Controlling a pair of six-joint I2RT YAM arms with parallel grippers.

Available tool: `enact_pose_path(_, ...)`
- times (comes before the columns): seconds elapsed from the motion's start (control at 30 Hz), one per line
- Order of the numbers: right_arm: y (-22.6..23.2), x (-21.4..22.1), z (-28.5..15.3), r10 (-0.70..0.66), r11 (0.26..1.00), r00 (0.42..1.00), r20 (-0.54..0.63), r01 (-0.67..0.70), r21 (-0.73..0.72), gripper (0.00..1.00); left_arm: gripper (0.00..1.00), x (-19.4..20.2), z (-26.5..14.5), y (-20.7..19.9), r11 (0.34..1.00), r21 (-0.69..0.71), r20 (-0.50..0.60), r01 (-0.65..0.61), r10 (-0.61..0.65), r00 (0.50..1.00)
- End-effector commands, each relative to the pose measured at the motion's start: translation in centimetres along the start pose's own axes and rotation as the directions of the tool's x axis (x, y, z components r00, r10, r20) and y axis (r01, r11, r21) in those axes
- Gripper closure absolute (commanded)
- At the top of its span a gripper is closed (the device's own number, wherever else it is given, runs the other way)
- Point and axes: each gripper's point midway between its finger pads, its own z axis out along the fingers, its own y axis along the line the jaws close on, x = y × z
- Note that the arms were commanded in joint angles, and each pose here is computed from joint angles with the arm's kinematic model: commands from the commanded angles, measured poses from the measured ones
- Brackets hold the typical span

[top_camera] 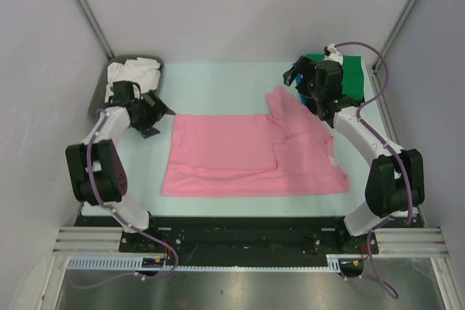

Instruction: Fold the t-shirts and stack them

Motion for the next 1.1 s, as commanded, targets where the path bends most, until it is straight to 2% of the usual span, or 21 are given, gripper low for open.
enact_pose_path(0.0, -1.5, 1.3, 1.5, -0.129, 0.989, 0.989, -0.072, 0.134, 0.067, 0.00, 0.00, -1.3, 2.2, 1.9, 0.975, -0.187, -0.086, -0.123, 0.108, 0.990)
enact_pose_path(0.03, -1.2, 1.3, 1.8, -0.128, 0.990, 0.988, -0.083, 0.132, 0.051, 0.00, 0.01, -2.8, 2.2, 1.1, 0.970, -0.191, -0.060, -0.151, 0.142, 0.988)
enact_pose_path(0.07, -1.1, 1.9, 2.0, -0.128, 0.991, 0.986, -0.105, 0.132, 0.033, 0.00, 0.02, -2.7, 3.4, 1.6, 0.964, -0.216, -0.088, -0.158, 0.141, 0.986)
enact_pose_path(0.27, -0.9, 4.4, 3.1, -0.153, 0.988, 0.974, -0.169, 0.153, -0.009, 0.00, 0.07, -4.9, 6.1, 1.0, 0.936, -0.284, -0.063, -0.206, 0.196, 0.978)
enact_pose_path(0.43, -1.6, 5.3, 3.4, -0.148, 0.989, 0.969, -0.200, 0.150, -0.003, 0.00, 0.25, -5.2, 8.5, 0.4, 0.923, -0.307, -0.072, -0.234, 0.222, 0.972)
enact_pose_path(0.53, -1.7, 5.4, 3.5, -0.136, 0.990, 0.969, -0.206, 0.138, -0.007, 0.00, 0.32, -4.9, 9.7, -0.2, 0.915, -0.310, -0.077, -0.260, 0.248, 0.966)
enact_pose_path(0.83, -2.8, 5.7, 3.8, -0.115, 0.993, 0.967, -0.226, 0.120, 0.008, 0.00, 0.34, -2.8, 12.8, -1.4, 0.888, -0.312, -0.140, -0.339, 0.310, 0.941)
enact_pose_path(1.0, -3.1, 5.8, 3.9, -0.106, 0.994, 0.967, -0.233, 0.112, 0.014, 0.00, 0.39, -2.8, 13.4, -1.0, 0.884, -0.329, -0.134, -0.332, 0.304, 0.943)
enact_pose_path(1.07, -3.1, 5.8, 3.9, -0.106, 0.994, 0.967, -0.233, 0.112, 0.012, 0.00, 0.40, -3.4, 13.3, -0.3, 0.865, -0.376, -0.118, -0.332, 0.311, 0.943)
